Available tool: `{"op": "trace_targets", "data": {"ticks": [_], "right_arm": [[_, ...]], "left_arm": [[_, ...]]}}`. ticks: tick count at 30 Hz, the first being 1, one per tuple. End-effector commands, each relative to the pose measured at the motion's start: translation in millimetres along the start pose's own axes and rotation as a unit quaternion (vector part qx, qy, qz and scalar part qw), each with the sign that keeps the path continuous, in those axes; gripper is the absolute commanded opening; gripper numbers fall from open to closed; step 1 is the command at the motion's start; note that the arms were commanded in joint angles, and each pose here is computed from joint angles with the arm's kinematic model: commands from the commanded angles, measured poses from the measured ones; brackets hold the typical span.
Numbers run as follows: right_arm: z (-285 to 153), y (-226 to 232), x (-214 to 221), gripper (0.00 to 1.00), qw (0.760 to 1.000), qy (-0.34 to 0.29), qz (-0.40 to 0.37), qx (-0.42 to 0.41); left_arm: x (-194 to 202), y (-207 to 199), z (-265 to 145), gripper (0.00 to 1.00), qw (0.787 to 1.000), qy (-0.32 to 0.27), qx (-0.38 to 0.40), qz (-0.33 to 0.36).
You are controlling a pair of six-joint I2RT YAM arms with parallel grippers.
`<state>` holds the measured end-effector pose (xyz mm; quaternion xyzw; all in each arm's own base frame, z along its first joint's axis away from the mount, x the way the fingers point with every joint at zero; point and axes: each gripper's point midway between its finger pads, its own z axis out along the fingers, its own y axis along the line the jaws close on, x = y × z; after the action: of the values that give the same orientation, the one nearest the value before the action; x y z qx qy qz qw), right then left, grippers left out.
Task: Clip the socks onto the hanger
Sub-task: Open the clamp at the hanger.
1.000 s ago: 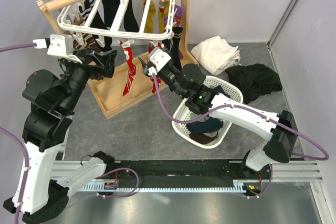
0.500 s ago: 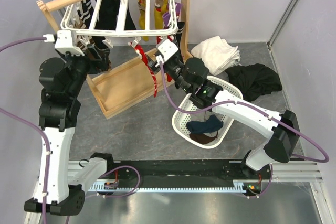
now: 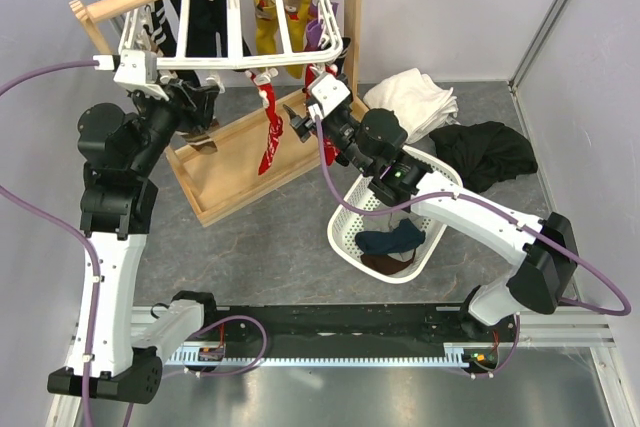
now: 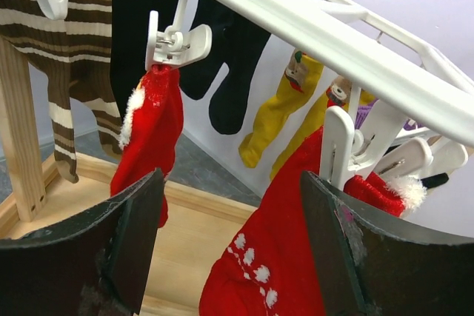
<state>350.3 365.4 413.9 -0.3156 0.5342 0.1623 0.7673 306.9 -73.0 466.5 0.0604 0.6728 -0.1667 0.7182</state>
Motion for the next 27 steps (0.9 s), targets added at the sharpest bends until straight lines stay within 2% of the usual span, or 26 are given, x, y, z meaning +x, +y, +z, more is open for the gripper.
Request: {"op": "trace_targets", "data": {"ticks": [1,6,21,27], "right_arm": [[-7,-11,-29,0.81,0.999,-0.044,0.017,0.006],[-9,-12,-29,0.82,0.999,-0.045,0.019,0.004],[-15,-8,-27,0.83,0.998,-0.051,0.027,-0.014],[-19,-10,-28,0.84,0.998,-0.055,0.028,-0.015]], "left_arm": [[-32,3,3,0.53,0.999,-0.048,-0.010,0.022],[-34,0,7,0.44,0.999,-0.049,0.000,0.023],[-32,-7,16,0.42,0.999,-0.047,0.025,0.011],[-34,-12,18,0.29,0.998,-0.050,0.040,0.011]]}}
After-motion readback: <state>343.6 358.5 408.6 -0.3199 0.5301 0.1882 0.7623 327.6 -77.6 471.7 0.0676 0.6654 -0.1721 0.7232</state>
